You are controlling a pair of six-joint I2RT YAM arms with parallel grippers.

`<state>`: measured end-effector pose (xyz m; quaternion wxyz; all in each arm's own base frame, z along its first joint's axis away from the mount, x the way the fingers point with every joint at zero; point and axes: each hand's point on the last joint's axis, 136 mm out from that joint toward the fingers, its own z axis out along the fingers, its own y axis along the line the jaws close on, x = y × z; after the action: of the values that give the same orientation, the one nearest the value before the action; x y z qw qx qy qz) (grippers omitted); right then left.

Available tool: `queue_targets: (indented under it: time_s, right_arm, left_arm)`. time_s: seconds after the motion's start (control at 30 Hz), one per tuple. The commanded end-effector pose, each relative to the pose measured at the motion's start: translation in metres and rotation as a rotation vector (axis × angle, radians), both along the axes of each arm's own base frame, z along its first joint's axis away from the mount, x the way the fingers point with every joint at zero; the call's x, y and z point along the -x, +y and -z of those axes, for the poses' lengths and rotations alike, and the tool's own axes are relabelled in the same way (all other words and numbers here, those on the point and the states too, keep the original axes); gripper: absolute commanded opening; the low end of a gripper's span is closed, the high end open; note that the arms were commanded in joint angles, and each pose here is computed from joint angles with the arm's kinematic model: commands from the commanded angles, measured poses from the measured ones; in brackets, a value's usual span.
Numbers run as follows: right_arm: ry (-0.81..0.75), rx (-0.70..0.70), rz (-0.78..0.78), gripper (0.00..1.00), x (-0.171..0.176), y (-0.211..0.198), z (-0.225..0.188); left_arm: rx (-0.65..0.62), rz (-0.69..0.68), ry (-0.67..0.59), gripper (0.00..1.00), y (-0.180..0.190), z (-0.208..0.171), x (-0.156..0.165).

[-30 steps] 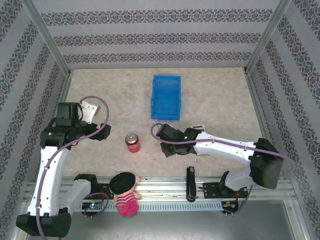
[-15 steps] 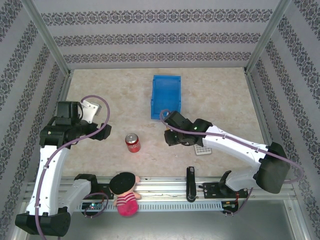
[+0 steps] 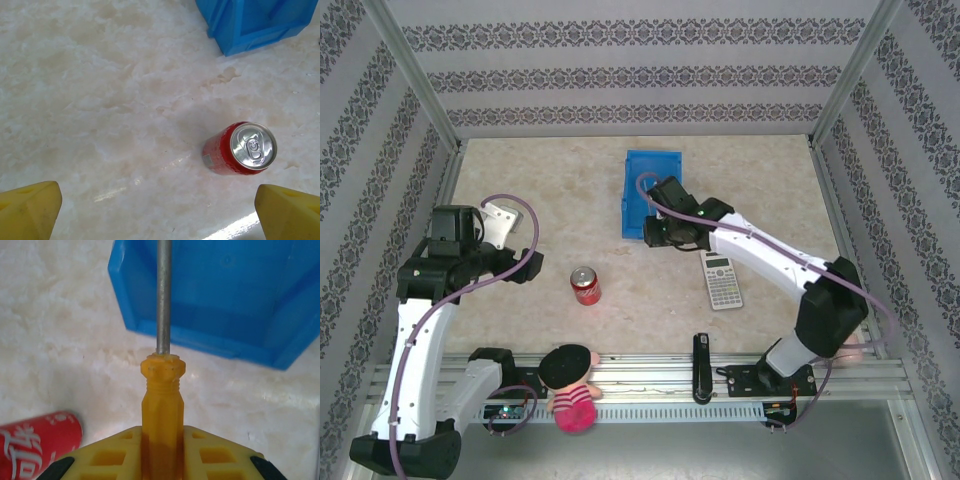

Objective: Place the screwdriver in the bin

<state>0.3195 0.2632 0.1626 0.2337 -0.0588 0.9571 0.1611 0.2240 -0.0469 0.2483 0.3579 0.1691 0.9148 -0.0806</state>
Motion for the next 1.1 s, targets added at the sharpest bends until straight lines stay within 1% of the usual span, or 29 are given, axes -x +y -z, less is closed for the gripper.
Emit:
queue_targets:
  time_s: [0.0, 0.23, 0.53, 0.63, 0.83, 1.07]
  right_arm:
    - [-0.030, 0.003, 0.004, 0.22, -0.025, 0.007, -0.005]
    - [-0.020, 0.065, 0.050, 0.22, -0.060, 0.011, 0.018]
    - [-0.003, 0.122, 0.106, 0.22, -0.095, 0.011, 0.046]
    - [-0.009, 0.137, 0.117, 0.22, -0.102, 0.010, 0.050]
    - [0.027, 0.161, 0.135, 0.22, -0.112, 0.002, 0.071]
    - [0.068, 0.163, 0.139, 0.22, -0.123, -0.001, 0.090]
  left_arm:
    - [-0.003, 0.042, -0.044, 0.99, -0.005, -0.007, 0.000]
    - [0.001, 0.060, -0.054, 0.99, -0.008, -0.007, 0.001]
    - [0.011, 0.078, -0.056, 0.99, -0.011, 0.001, 0.001]
    - [0.006, 0.084, -0.053, 0.99, -0.011, 0.003, 0.001]
    - [0.001, 0.101, -0.042, 0.99, -0.012, 0.004, 0.003]
    - [0.036, 0.116, -0.030, 0.99, -0.018, -0.002, 0.006]
